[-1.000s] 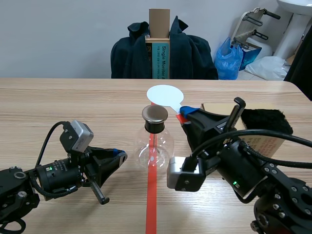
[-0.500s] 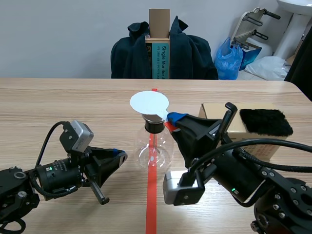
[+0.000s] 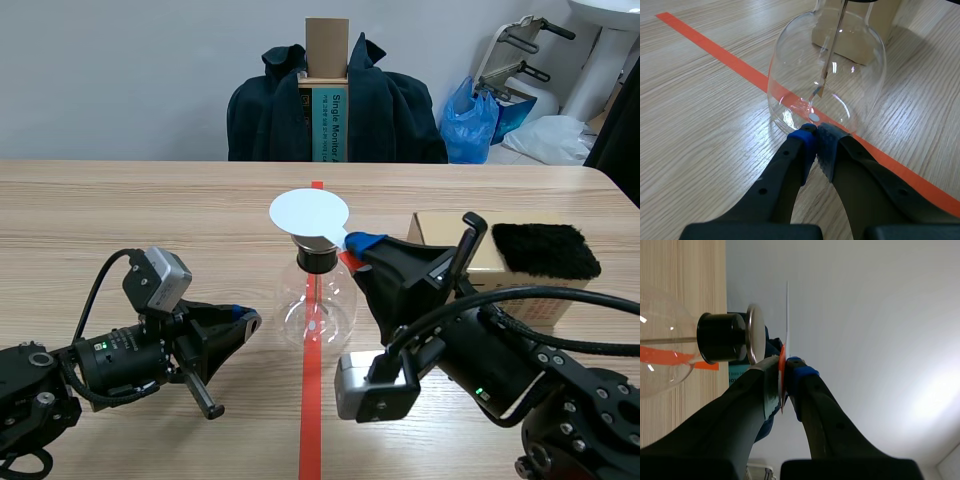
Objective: Do the electroscope experiment.
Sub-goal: 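Move the plate toward and away from the electroscope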
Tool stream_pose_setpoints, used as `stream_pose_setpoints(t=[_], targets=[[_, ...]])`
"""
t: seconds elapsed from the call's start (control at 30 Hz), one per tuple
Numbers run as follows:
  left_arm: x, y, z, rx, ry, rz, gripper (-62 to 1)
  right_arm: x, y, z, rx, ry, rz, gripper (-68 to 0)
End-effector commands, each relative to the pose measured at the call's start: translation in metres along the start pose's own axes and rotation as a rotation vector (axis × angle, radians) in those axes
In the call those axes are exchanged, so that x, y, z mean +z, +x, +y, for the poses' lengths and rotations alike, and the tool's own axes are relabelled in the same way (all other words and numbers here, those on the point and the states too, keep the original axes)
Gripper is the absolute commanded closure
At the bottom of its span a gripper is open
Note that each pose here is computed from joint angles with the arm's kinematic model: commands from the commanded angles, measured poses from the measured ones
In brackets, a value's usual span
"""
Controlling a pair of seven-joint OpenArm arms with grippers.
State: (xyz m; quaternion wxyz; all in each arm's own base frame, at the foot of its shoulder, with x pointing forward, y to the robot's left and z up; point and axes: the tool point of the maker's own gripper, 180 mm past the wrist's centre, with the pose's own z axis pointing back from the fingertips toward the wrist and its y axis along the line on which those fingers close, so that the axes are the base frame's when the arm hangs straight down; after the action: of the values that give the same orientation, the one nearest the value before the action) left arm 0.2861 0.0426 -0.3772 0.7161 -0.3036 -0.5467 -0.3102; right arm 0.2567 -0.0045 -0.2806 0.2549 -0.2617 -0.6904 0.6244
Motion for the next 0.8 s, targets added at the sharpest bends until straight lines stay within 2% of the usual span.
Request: stream_pose_setpoints(t=[0.0, 0.6, 0.77], targets=[[-0.004, 0.013, -0.001, -0.003, -0.005, -0.045, -2.8, -0.002, -0.005, -0.009, 0.020, -0.025, 0.012, -0.7], [-0.004, 0.015, -0.001, -0.003, -0.005, -0.055, -2.8, 0.007, -0.057, -0.010, 0.018, -0.026, 0.298, -0.7], [-0.004, 0.016, -0.001, -0.003, -0.005, -0.060, -2.8, 0.010, -0.067, -0.010, 0.018, -0.027, 0.356, -0.7]])
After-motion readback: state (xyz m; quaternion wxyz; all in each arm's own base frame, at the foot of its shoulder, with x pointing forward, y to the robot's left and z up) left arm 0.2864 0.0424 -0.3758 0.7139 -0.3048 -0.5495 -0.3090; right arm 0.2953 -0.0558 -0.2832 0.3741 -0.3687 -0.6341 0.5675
